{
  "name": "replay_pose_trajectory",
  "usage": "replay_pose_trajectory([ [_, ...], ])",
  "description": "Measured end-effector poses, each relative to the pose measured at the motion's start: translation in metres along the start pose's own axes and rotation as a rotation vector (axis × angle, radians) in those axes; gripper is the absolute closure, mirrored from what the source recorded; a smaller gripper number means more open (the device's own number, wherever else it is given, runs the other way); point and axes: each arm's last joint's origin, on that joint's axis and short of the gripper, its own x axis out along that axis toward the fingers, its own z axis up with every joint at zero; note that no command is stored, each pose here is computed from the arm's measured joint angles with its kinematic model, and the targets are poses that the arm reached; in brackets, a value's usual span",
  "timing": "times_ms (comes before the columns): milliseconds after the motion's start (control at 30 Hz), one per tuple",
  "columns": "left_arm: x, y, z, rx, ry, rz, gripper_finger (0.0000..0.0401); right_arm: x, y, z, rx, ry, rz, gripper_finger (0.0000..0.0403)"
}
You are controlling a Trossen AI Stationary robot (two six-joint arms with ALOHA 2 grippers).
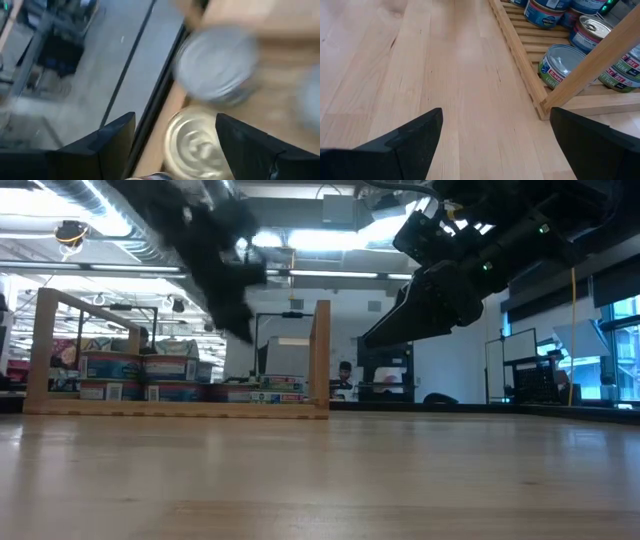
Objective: Stack canned seafood by type on shelf
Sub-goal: Adjust the blue tuna cans, then move the green tuna can from the middle left to the center
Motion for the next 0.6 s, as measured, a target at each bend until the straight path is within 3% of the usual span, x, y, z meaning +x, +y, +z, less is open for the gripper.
replay_pose_trajectory([
  [167, -0.074, -0.018, 0.014, -0.077, -0.229, -0.183, 0.0125, 0.000, 0.000, 0.000, -0.002, 0.000, 0.001, 0.0033],
  [333, -0.132, -0.030, 0.012, -0.164, -0.384, -0.313, 0.0125, 0.000, 0.000, 0.000, -0.002, 0.001, 0.001, 0.0033],
  [500, -0.165, -0.042, 0.008, -0.221, -0.468, -0.517, 0.0125, 0.000, 0.001, 0.003, 0.009, -0.031, 0.018, 0.0033],
  [600, -0.174, -0.051, 0.005, -0.234, -0.450, -0.595, 0.0125, 0.000, 0.002, 0.005, 0.019, -0.048, 0.066, 0.0033],
])
